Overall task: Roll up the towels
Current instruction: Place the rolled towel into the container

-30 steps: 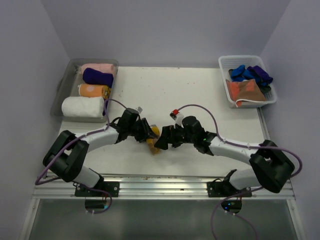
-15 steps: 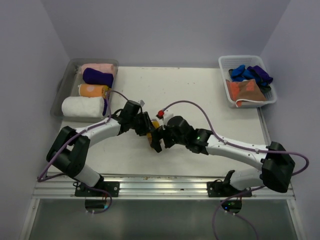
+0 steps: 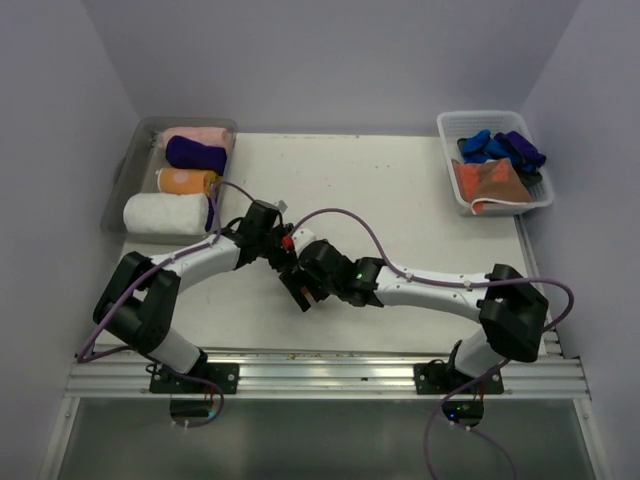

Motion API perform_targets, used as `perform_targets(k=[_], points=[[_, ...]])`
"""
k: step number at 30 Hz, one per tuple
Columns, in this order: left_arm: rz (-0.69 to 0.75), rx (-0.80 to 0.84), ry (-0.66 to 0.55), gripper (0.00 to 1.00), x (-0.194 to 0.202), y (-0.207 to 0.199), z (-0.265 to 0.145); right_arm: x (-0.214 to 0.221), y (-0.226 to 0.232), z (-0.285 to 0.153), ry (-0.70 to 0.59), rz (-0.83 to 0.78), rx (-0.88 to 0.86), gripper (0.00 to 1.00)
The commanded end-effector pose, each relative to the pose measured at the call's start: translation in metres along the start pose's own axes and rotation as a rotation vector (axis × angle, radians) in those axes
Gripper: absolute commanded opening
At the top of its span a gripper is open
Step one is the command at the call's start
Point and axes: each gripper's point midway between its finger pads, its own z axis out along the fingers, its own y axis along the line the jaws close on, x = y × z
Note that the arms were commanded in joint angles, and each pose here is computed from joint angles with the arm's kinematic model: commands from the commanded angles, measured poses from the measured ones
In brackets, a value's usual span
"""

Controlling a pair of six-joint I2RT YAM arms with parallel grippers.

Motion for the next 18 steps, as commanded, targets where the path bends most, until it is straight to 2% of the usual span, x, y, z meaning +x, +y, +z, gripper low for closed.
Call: perform_targets(k=[1, 5, 10, 12, 14, 16, 18], points=[[0.032, 0.034, -0.008, 0.15, -0.006, -0.010, -0.005, -0.017, 0.004, 0.002, -0.025, -0.124, 0.099, 0.92], [0.028, 0.035, -0.002, 0.15, -0.005, -0.011, -0.007, -0.009, 0.008, 0.013, -0.002, -0.262, 0.209, 0.86], [0.034, 0.037, -0.004, 0.15, -0.006, -0.014, -0.010, -0.011, -0.006, 0.020, -0.009, -0.309, 0.349, 0.68], [0.035, 0.032, -0.005, 0.15, -0.007, -0.013, -0.011, -0.012, -0.012, 0.018, -0.020, -0.310, 0.385, 0.53], [0.041, 0.033, -0.002, 0.15, -0.006, -0.014, -0.012, -0.013, -0.015, 0.017, -0.029, -0.306, 0.407, 0.33], [0.046, 0.032, -0.006, 0.16, -0.008, -0.015, -0.014, -0.012, -0.016, 0.016, -0.032, -0.306, 0.407, 0.31], [0.054, 0.036, -0.014, 0.16, -0.012, -0.017, -0.016, -0.017, -0.011, 0.011, -0.048, -0.295, 0.371, 0.51]])
